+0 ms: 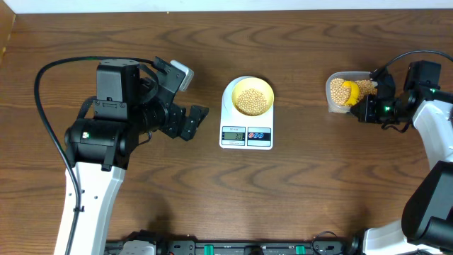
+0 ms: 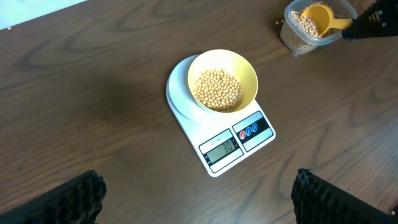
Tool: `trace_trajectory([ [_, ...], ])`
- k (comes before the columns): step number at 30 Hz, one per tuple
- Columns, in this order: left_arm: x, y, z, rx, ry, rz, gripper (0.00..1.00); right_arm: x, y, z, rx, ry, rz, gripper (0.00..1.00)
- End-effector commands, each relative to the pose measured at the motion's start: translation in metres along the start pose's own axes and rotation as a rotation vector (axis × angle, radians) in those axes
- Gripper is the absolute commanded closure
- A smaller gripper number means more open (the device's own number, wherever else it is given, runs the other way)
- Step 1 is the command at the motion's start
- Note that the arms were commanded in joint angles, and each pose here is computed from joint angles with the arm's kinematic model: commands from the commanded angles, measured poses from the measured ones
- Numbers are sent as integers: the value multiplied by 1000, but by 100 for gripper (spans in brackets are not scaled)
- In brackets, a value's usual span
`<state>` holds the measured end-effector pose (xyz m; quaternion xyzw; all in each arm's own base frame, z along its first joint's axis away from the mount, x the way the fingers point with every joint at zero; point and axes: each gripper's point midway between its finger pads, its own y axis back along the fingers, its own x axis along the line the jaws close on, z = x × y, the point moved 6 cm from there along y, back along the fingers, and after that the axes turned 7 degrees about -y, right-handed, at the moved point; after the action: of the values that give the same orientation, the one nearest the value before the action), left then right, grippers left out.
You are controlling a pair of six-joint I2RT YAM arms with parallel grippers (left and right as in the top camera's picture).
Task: Scoop item into bowl and weigh 50g on scale
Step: 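Push the yellow scoop through the soybeans with the right gripper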
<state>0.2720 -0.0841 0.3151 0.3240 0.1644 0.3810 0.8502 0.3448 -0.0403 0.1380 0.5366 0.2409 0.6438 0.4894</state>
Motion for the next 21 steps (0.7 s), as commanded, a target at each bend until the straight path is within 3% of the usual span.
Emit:
trace_trajectory([
  [1, 0, 0, 0, -4, 4, -9, 3, 7, -5, -4, 17, -8, 63, 99],
  [21, 0, 0, 0, -4, 4, -9, 3, -2, 2, -2, -8, -40, 84, 99],
])
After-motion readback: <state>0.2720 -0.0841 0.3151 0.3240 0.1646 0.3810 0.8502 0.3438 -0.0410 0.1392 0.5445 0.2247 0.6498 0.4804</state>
